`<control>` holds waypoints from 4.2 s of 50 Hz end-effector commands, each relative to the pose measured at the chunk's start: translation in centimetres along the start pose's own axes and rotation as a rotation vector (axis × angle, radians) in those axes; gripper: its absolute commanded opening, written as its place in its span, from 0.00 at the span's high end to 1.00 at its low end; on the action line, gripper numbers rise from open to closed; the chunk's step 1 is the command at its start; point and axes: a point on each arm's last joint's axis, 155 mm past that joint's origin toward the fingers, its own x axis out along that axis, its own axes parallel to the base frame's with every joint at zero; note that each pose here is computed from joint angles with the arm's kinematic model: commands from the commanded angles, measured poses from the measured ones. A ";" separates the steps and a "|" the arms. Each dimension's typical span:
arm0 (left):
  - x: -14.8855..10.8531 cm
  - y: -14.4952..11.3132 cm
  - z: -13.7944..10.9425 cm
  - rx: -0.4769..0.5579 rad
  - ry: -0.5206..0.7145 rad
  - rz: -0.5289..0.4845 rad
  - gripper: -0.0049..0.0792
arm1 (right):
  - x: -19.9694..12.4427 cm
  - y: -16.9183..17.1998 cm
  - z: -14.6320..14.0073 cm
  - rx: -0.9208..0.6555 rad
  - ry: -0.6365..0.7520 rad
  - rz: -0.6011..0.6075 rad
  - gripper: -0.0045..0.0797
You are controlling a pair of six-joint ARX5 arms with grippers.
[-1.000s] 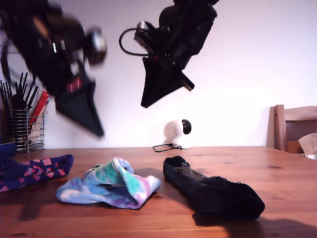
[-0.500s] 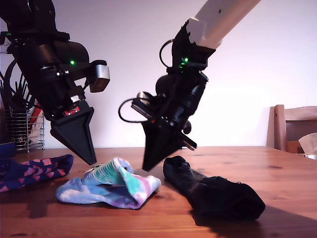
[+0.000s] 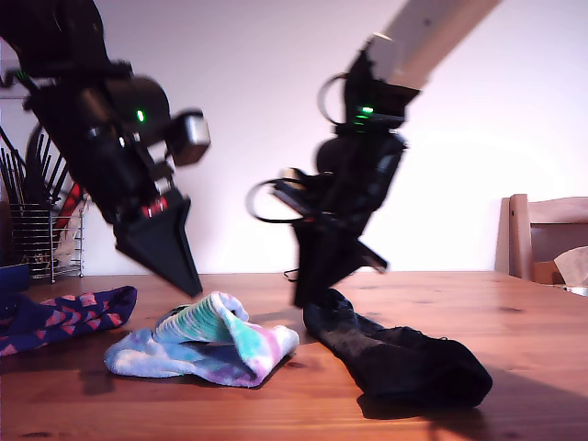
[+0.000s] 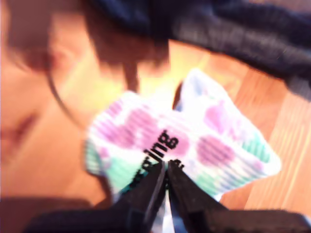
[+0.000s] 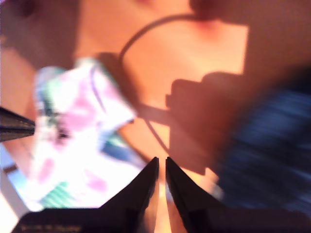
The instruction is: Fold the socks in front of you. After folding them, place them to the left side.
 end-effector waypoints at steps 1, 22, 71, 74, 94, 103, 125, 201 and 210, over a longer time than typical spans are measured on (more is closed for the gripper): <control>1.8 -0.4 -1.2 -0.021 0.039 -0.045 0.96 | -1.8 -0.3 0.8 -0.005 -0.045 0.000 0.91; 6.7 -0.1 -2.1 0.003 0.072 -0.069 0.96 | -6.0 -0.5 3.6 -0.019 -0.160 0.008 0.95; 6.4 4.1 4.2 0.046 -0.128 0.138 0.96 | -3.6 1.0 2.2 -0.041 -0.088 0.024 0.94; 6.0 4.1 4.6 0.039 -0.134 0.141 0.96 | -3.2 1.1 2.1 -0.044 -0.083 0.025 0.94; 3.7 4.1 6.7 -0.001 -0.132 0.149 0.96 | -2.2 0.2 1.4 0.061 -0.061 0.023 0.75; 3.8 3.8 5.9 -0.019 -0.105 0.137 0.96 | -0.7 -0.5 1.1 0.105 -0.059 0.025 0.72; 3.7 4.4 4.8 -0.029 -0.069 0.144 0.96 | 1.4 0.1 2.8 0.093 -0.103 0.036 0.64; 6.1 4.5 3.6 -0.026 -0.046 0.104 0.96 | 3.8 -1.4 2.7 0.090 -0.081 0.020 0.96; 6.4 4.4 4.0 -0.016 -0.057 0.107 0.96 | 2.7 -0.9 3.1 0.090 -0.084 0.020 0.96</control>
